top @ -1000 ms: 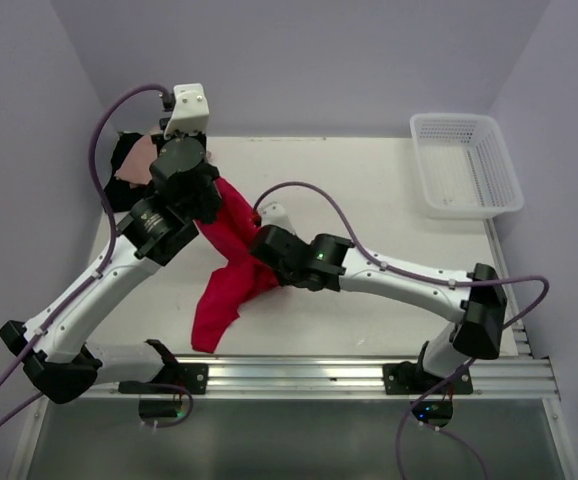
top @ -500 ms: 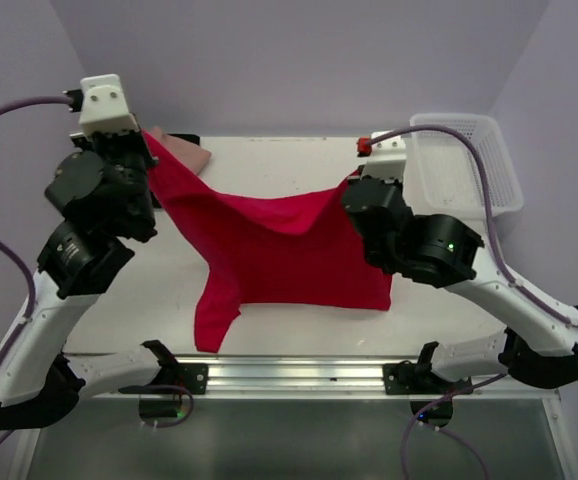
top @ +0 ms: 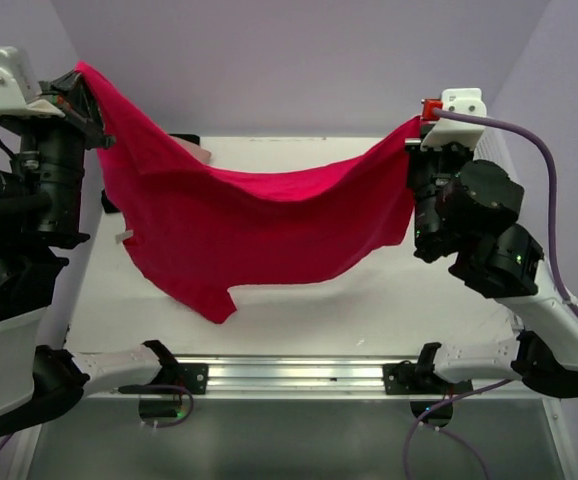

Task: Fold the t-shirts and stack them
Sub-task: Flatten the tshirt out

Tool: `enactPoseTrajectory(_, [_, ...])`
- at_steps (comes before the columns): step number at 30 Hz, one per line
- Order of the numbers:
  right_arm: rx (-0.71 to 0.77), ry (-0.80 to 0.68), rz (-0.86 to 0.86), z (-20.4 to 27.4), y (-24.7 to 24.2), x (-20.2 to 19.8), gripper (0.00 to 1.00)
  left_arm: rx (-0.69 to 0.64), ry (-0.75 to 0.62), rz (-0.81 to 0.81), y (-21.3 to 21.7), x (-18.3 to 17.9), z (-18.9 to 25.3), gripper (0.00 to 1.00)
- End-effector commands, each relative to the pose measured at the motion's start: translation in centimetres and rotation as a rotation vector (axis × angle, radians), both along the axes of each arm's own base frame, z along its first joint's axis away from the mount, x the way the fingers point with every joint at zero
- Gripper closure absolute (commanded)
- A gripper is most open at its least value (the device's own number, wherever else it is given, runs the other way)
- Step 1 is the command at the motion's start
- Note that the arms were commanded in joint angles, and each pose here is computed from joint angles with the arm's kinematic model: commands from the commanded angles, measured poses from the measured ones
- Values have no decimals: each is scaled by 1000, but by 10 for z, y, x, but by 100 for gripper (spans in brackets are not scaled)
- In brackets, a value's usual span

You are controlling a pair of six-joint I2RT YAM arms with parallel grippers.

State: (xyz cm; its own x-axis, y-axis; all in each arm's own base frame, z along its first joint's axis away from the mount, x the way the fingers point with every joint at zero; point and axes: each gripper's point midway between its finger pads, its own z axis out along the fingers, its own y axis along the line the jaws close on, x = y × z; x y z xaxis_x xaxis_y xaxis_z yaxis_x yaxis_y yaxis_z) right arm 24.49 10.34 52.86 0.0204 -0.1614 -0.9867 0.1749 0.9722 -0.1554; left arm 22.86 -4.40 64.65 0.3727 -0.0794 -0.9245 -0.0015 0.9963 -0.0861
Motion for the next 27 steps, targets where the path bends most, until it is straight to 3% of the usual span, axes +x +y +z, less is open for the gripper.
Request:
enactPoseTrajectory(1, [20, -74, -11, 31, -26, -11, 100, 110, -36, -150, -38, 7, 11, 100])
enactPoseTrajectory(6, [43, -146, 23, 43, -38, -19, 100, 149, -94, -250, -60, 4, 24, 100])
enactPoseTrajectory(11, [-60, -129, 4, 39, -31, -13, 100, 249, -2, -161, -90, 40, 3, 100])
enactPoseTrajectory(12, [-56, -135, 1, 40, -29, -12, 100, 219, -51, -129, -92, 36, 18, 100])
enactPoseTrajectory(14, [-69, -142, 2, 40, -27, -11, 100, 319, -68, -91, -121, 34, 20, 100])
enactPoseTrajectory(17, [-67, -154, 14, 42, -24, -10, 100, 340, -130, -68, -148, 36, 44, 100])
enactPoseTrajectory(24, [-104, -160, -15, 48, -20, -5, 100, 378, -88, 15, -151, 61, 26, 100])
enactPoseTrajectory(27, [-78, -186, 12, 52, -24, -9, 100, 294, -138, -1, -125, 31, 37, 100])
